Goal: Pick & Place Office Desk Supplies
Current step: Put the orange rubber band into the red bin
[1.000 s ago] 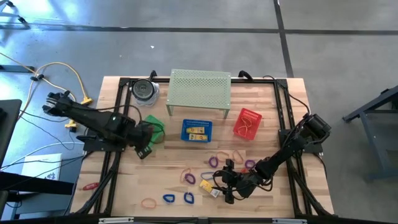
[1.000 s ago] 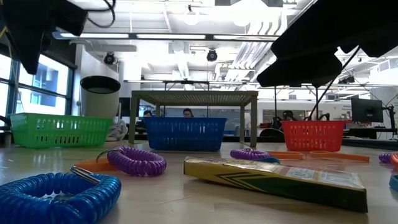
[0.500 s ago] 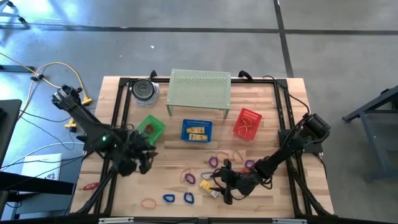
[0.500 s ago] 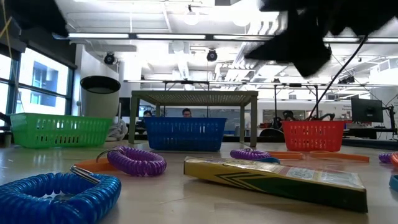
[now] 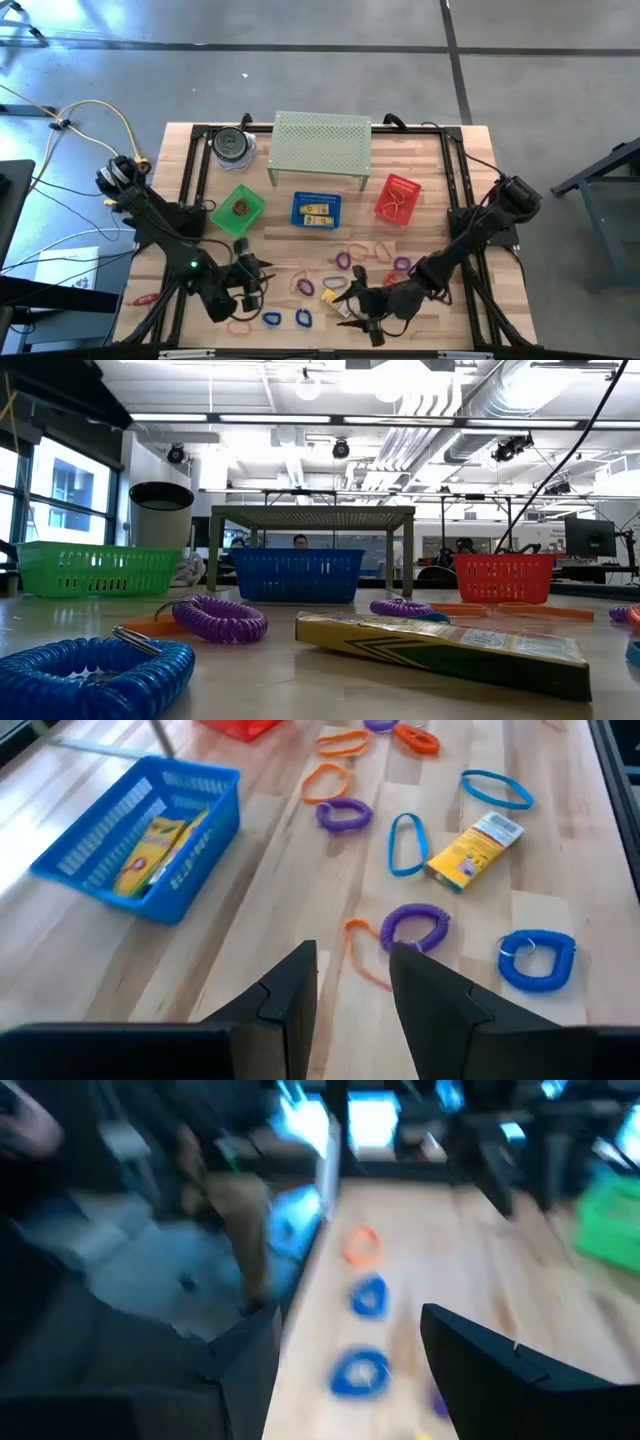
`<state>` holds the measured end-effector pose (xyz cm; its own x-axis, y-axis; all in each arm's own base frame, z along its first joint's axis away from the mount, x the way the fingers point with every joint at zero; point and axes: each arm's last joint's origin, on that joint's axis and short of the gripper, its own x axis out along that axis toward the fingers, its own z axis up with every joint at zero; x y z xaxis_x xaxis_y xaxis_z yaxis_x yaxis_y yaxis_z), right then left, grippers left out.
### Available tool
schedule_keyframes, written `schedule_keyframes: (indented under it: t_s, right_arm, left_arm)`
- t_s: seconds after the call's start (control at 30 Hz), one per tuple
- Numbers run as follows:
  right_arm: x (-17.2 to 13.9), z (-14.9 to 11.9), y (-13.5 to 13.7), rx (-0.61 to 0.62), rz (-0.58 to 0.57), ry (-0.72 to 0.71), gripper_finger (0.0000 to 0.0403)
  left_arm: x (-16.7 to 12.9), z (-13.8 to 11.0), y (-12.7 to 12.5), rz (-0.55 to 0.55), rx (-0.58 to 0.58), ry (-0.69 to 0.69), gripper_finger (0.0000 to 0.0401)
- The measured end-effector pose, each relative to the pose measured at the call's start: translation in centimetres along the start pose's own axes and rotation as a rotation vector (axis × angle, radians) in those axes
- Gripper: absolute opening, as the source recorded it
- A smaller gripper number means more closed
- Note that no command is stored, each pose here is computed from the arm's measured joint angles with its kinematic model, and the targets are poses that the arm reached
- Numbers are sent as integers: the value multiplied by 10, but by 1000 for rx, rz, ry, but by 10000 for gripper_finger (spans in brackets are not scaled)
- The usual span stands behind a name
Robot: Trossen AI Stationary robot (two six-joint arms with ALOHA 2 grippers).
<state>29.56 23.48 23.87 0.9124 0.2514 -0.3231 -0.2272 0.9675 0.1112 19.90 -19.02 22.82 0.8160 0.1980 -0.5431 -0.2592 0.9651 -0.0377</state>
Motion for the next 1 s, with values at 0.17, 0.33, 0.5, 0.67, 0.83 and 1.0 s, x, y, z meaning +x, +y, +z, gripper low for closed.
schedule_keyframes:
  t_s: [0.17, 0.33, 0.5, 0.67, 0.83, 1.0]
  right_arm:
    - [-12, 22, 3, 102, -201, 233, 231]
    - [-23, 16, -13, 328, -401, 409, 231]
    - [-33, 2, -36, 445, -576, 596, 231]
    - [-44, -6, -53, 647, -746, 749, 231]
    - [-50, -26, -57, 741, -805, 879, 231]
    - [-49, -43, -67, 792, -862, 872, 231]
  left_arm:
    - [12, 3, -6, -42, -13, -5, 122]
    - [24, 1, -20, -133, -22, 6, 122]
    - [38, -3, -37, -223, -15, -34, 122]
    - [56, -5, -49, -314, 36, -70, 122]
    - [71, -6, -52, -381, 89, -79, 122]
    - [75, -6, -53, -425, 98, -66, 122]
